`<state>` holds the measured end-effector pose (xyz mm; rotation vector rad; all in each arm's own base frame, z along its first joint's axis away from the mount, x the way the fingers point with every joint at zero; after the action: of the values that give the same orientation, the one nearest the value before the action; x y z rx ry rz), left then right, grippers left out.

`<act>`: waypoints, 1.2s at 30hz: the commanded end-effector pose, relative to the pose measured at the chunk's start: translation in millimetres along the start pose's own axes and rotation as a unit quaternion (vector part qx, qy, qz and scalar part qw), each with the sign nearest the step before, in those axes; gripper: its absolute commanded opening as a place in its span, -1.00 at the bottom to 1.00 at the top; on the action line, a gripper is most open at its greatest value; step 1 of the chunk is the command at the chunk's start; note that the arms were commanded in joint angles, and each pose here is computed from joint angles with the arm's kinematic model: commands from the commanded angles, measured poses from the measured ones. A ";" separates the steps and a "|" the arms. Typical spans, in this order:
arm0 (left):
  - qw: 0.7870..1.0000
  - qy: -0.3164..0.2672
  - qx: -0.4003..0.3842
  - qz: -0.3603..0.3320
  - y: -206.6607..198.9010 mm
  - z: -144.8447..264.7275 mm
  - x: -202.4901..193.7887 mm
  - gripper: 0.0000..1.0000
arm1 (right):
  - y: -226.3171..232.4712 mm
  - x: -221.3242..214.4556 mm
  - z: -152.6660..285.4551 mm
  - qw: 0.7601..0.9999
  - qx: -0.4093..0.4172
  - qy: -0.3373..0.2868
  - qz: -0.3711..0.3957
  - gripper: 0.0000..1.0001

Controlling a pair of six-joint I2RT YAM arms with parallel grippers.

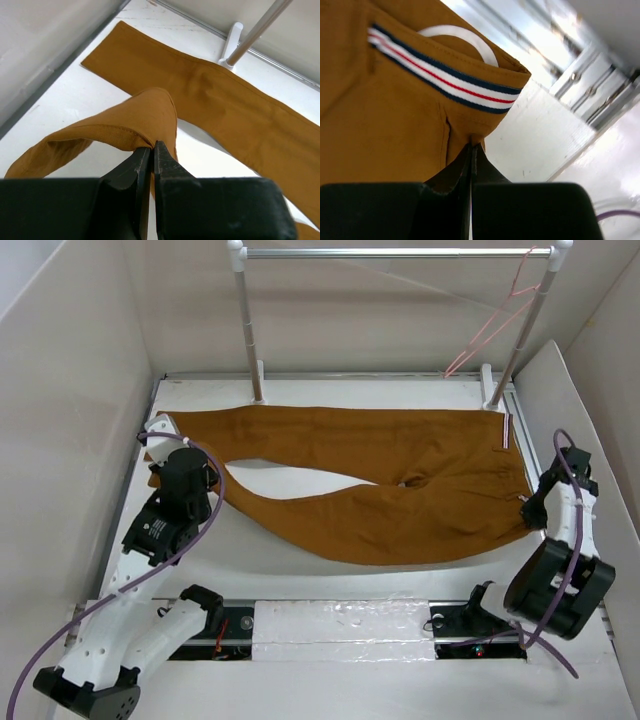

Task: Place the trousers on the hanger
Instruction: Fold the trousers at the center of the board.

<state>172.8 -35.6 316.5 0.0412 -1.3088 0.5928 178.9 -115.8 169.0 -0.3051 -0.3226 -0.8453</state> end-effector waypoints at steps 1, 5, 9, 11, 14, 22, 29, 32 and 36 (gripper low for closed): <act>0.998 -0.056 0.004 0.014 -4.4 5.5 29.6 -1.00 | -4.8 36.0 36.5 0.993 0.037 -0.100 0.040 -1.00; 0.998 -0.058 0.004 0.018 -5.0 10.6 38.9 -1.00 | -11.0 38.6 53.5 0.990 0.048 -0.112 0.064 -1.00; 0.996 -0.068 0.060 0.001 7.9 15.3 43.7 -1.00 | -12.1 24.0 89.8 0.983 0.045 -0.148 0.101 -1.00; 0.996 -0.062 0.071 -0.007 10.2 16.0 42.4 -1.00 | -8.7 18.8 95.3 0.981 0.049 -0.150 0.112 -1.00; 0.993 -0.062 0.098 -0.025 13.3 9.4 33.7 -1.00 | -6.4 21.2 108.7 0.971 0.057 -0.195 0.127 -1.00; 0.991 0.003 0.137 0.006 7.8 -56.1 32.0 -1.00 | 29.9 93.4 110.7 0.958 0.107 -0.227 0.139 -1.00; 0.971 0.059 0.230 0.000 17.7 -141.7 23.8 -1.00 | 75.1 162.4 87.5 0.952 0.155 -0.215 0.152 -1.00; 0.967 0.063 0.246 -0.018 5.7 -183.1 21.5 -1.00 | 96.6 186.1 76.7 0.949 0.169 -0.215 0.155 -1.00; 0.960 0.062 0.269 -0.039 -23.5 -249.9 39.1 -1.00 | 145.6 230.8 50.9 0.946 0.186 -0.212 0.162 -1.00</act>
<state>367.6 39.2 266.8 0.4446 -0.9054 0.8249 380.7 -152.0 268.8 -0.1561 -0.6547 -0.3982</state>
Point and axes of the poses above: each gripper's point midway between its finger pads, its own z axis back along the fingers, its own y axis along the line the jaws close on, x = y × z, the point moved 10 cm from there along z, back along the fingers, and after that the axes turned 5 degrees about z, right-handed, at the moved point
